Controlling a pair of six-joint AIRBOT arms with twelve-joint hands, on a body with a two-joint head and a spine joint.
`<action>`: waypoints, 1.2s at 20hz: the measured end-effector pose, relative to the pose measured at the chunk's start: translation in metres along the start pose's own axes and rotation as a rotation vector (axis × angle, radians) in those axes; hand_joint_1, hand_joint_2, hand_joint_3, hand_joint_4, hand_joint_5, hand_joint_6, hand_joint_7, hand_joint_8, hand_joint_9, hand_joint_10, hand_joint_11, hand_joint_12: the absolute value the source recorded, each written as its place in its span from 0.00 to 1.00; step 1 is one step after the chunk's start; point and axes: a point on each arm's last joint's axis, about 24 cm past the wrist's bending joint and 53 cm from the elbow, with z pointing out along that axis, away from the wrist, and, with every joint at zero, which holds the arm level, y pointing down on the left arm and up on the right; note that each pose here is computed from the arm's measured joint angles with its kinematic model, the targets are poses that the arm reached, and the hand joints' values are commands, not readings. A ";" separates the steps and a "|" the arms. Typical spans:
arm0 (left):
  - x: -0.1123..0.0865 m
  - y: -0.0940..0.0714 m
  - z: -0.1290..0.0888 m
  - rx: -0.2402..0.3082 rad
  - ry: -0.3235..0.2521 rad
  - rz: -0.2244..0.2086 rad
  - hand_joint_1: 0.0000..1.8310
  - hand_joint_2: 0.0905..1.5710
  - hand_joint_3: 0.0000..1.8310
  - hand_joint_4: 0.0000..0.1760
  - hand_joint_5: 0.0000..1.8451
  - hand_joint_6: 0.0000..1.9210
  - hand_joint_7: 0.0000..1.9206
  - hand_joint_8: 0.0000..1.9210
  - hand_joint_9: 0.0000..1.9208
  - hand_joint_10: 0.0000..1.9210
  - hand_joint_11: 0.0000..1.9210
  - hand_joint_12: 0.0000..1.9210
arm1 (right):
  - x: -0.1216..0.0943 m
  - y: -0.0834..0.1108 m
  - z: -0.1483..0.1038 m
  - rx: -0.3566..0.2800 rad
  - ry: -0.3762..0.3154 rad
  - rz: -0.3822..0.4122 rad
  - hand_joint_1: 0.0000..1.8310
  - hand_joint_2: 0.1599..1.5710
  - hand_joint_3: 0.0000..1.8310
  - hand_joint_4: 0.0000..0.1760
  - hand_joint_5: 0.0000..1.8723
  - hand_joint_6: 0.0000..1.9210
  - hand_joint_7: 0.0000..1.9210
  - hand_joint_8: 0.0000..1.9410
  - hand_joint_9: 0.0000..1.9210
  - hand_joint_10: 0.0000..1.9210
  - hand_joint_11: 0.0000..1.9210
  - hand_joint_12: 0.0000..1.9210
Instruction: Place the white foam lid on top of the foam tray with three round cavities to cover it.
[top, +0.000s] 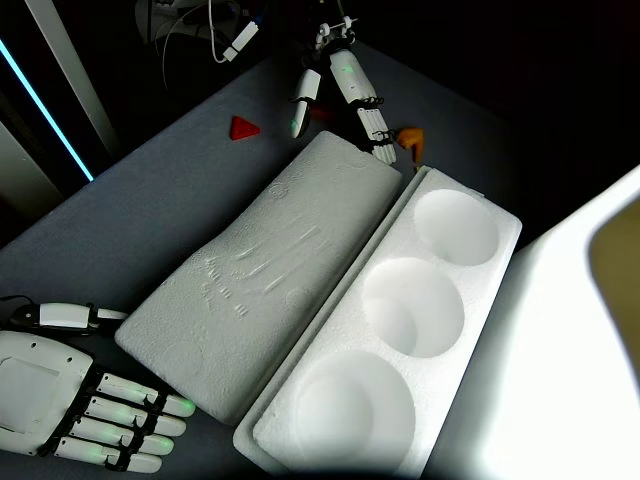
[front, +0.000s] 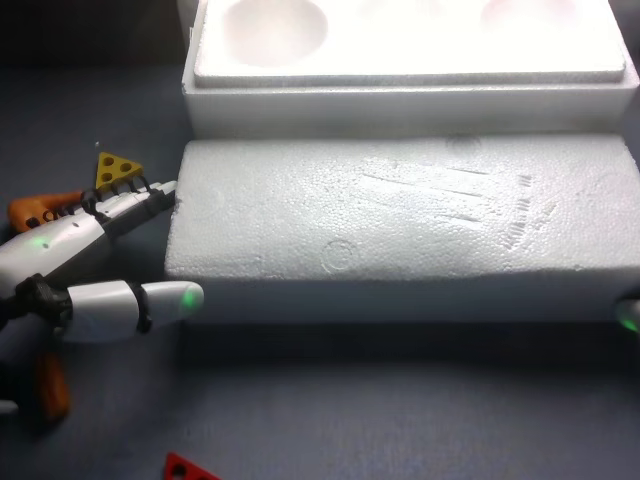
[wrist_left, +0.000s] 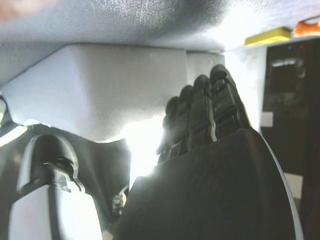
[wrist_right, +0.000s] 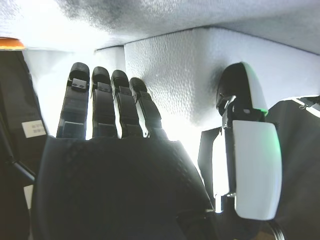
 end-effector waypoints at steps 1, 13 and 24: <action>0.002 -0.001 -0.003 0.001 0.004 -0.005 0.20 0.68 0.02 0.00 0.06 0.01 0.01 0.00 0.00 0.00 0.00 0.00 | 0.001 0.002 -0.001 -0.006 -0.003 0.005 0.29 0.73 0.00 0.00 0.09 0.01 0.06 0.00 0.05 0.04 0.00 0.65; -0.001 -0.039 -0.039 0.110 -0.017 -0.053 0.21 0.70 0.01 0.00 0.06 0.00 0.00 0.00 0.00 0.00 0.00 0.00 | -0.021 0.046 -0.041 -0.121 -0.035 -0.006 0.20 0.73 0.00 0.00 0.09 0.00 0.06 0.00 0.00 0.15 0.00 0.73; -0.044 -0.111 -0.033 0.326 -0.111 -0.020 0.19 0.71 0.00 0.00 0.05 0.01 0.00 0.00 0.00 0.00 0.00 0.00 | -0.071 0.092 -0.045 -0.266 -0.147 -0.048 0.23 0.76 0.00 0.00 0.08 0.01 0.00 0.00 0.00 0.00 0.00 0.46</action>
